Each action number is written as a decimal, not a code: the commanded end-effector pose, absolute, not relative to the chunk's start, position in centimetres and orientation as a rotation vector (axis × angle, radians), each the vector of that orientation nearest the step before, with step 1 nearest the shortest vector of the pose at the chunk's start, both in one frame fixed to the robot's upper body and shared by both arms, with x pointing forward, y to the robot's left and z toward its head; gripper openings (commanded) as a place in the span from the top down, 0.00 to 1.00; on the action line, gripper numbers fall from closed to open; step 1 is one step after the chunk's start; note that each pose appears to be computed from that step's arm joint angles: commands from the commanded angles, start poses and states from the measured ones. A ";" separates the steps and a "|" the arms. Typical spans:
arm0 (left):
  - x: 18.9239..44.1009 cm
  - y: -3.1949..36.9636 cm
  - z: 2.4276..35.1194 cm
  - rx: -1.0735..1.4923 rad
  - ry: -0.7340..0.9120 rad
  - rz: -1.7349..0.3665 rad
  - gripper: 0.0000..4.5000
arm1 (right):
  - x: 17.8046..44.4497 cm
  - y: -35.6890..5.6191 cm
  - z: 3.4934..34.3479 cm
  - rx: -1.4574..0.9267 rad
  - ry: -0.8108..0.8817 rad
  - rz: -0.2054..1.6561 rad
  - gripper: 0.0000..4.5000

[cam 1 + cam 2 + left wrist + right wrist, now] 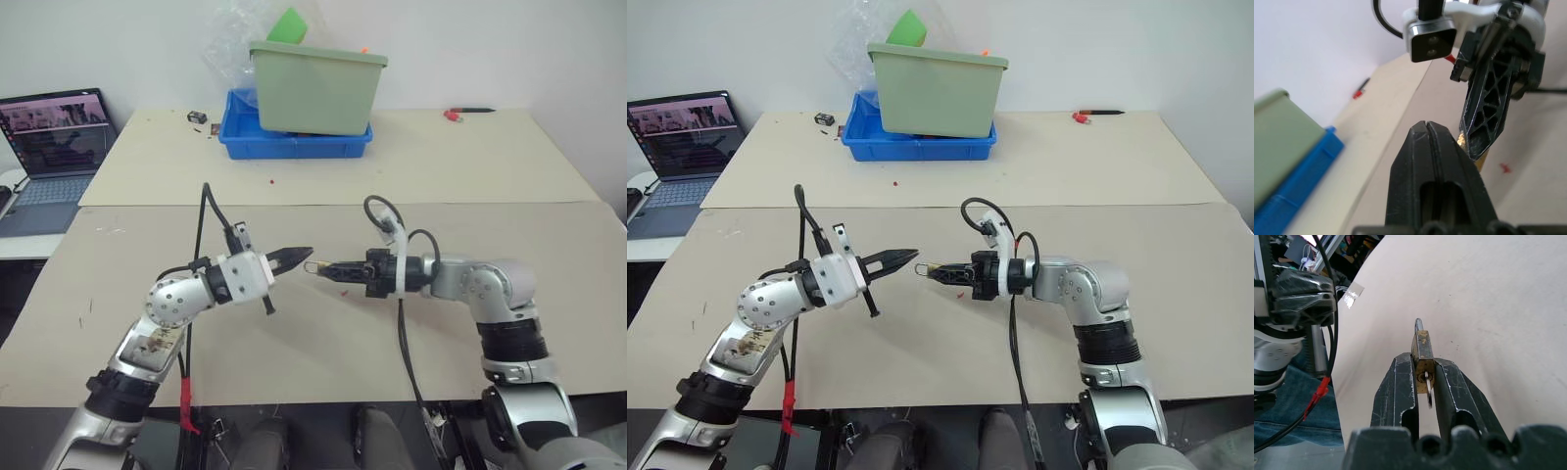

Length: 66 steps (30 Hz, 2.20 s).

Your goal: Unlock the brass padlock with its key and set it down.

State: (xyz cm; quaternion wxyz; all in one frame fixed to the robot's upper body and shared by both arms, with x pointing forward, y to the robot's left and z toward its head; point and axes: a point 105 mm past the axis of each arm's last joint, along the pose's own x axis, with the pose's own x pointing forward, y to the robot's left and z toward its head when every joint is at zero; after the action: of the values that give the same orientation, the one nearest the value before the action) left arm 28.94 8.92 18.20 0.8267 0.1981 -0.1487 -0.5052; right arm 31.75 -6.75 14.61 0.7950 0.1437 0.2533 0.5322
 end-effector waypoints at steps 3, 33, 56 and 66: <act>28.9 8.9 19.2 0.271 -0.175 -1.117 1.00 | 31.5 -6.8 15.3 0.230 0.477 1.169 0.98; 28.2 8.8 17.4 0.247 -0.036 -1.192 1.00 | 27.8 -5.8 17.0 0.116 0.407 1.351 0.98; 27.5 8.6 16.9 0.237 -0.033 -1.204 1.00 | 27.3 -6.0 19.1 0.203 0.380 1.384 0.98; 27.7 8.7 16.9 0.237 -0.041 -1.193 1.00 | 25.9 -5.8 18.5 0.213 0.421 1.430 0.98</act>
State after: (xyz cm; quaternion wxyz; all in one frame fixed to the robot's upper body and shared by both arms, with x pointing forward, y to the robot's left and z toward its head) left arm 27.74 8.54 15.76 0.8184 0.0998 0.0075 -0.5659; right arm 26.78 -6.06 17.65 0.7412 0.1014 0.2064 0.6307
